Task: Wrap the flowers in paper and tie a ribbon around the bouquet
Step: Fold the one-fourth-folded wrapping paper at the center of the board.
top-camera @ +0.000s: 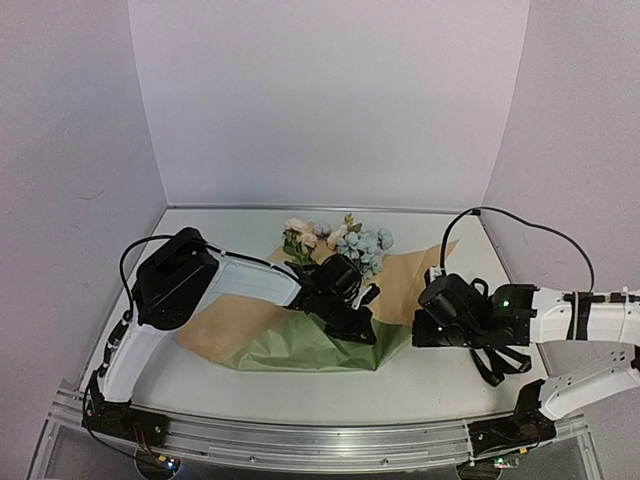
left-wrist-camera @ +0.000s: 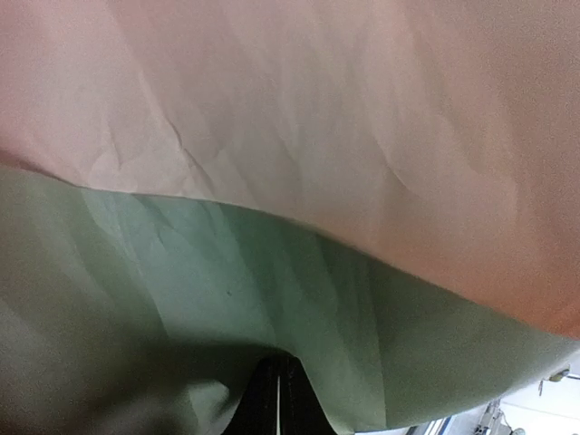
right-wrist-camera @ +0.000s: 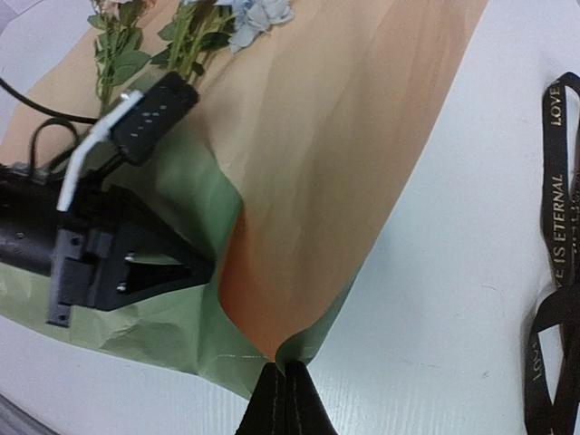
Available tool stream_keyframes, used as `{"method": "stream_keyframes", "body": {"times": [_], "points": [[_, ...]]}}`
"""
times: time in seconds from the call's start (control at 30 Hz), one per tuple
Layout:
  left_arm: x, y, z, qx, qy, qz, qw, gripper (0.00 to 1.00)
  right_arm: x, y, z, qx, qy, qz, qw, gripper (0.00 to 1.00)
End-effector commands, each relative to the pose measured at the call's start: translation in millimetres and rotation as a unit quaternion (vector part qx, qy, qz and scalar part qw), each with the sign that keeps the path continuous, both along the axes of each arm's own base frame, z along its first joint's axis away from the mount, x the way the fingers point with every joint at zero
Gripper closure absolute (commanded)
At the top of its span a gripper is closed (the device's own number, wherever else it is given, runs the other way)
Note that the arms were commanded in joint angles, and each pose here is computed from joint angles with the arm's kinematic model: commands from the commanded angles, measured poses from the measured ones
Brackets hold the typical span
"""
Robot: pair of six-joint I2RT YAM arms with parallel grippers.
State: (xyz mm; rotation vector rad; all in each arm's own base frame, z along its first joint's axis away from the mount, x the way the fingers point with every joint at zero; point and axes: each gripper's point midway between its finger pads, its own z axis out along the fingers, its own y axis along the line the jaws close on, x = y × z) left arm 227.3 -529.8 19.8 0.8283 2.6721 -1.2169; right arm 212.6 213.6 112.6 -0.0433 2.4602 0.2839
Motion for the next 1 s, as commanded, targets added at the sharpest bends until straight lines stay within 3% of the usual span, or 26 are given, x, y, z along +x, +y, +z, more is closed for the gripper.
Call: {"method": "stream_keyframes", "body": {"times": [0.0, 0.2, 0.47, 0.63, 0.77, 0.97], "points": [[3, 14, -37, 0.071, 0.001, 0.015, 0.997, 0.95, 1, 29, 27, 0.048, 0.003, 0.03, 0.998, 1.0], [3, 19, -45, 0.079, 0.006, 0.032, 0.996, 0.96, -1, 42, 27, 0.077, 0.027, 0.025, 0.996, 1.0], [18, 14, 62, -0.042, -0.057, 0.018, 0.997, 0.9, -6, 29, 18, 0.068, 0.039, 0.023, 0.997, 1.0], [10, 25, 110, -0.084, -0.074, 0.0, 0.994, 0.85, -8, 20, 19, 0.038, 0.039, 0.029, 0.998, 1.0], [-1, 56, 110, -0.064, -0.065, -0.002, 0.996, 0.83, -8, 14, 17, 0.023, 0.039, 0.025, 0.999, 1.0], [-47, 114, 77, -0.018, -0.003, -0.03, 0.999, 0.92, -4, -5, 13, -0.002, 0.042, -0.009, 0.999, 1.0]]}}
